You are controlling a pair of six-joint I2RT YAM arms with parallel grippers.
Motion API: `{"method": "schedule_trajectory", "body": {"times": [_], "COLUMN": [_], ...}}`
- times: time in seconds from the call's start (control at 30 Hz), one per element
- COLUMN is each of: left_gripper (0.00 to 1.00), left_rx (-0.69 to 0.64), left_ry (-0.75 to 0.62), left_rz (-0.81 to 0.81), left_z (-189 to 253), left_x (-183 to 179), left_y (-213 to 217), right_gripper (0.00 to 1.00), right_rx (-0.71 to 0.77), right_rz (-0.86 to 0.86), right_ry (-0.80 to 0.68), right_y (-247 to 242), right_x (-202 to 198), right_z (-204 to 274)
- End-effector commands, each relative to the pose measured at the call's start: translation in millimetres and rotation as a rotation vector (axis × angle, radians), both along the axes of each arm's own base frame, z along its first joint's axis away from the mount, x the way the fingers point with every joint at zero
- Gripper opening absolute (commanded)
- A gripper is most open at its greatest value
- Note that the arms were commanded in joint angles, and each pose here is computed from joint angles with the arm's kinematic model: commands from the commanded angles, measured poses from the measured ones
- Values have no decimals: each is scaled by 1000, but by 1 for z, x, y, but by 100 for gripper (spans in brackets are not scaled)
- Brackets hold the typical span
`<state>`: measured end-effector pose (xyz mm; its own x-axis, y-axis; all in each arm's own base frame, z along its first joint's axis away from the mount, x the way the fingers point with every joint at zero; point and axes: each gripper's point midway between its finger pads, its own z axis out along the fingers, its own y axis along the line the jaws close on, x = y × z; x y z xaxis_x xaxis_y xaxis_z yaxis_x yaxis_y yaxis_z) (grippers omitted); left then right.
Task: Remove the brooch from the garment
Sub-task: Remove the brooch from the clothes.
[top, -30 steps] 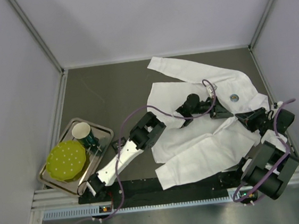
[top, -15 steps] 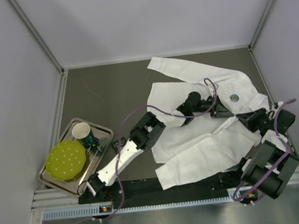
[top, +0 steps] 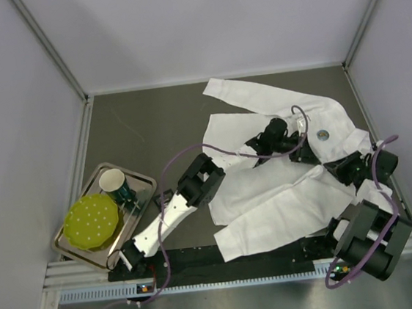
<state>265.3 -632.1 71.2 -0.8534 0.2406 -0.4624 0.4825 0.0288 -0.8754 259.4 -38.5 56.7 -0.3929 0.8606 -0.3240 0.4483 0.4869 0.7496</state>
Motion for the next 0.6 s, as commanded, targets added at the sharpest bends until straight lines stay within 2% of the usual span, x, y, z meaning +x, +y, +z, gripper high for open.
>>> {"method": "schedule_trajectory", "body": {"times": [0.0, 0.13, 0.17, 0.27, 0.43, 0.57], "left_gripper": [0, 0, 0, 0, 0, 0], "left_rx": [-20, 8, 21, 93, 149, 138], "left_ry": [-230, -338, -401, -509, -561, -557], "left_rz": [-131, -133, -133, -139, -163, -167], "left_z": [39, 35, 35, 20, 2, 5], "left_x": [-62, -69, -68, -76, -88, -86], "left_y": [-24, -25, -24, -25, -29, -27], "right_gripper": [14, 15, 15, 15, 15, 17], "right_rx": [-46, -103, -108, -106, -70, -79], "right_rz": [58, 64, 67, 77, 103, 148], "right_ry": [-64, -75, -89, -115, -181, -250], "right_y": [11, 9, 9, 10, 18, 22], "right_x": [7, 8, 9, 13, 22, 27], "right_z": [19, 24, 27, 33, 51, 65]}}
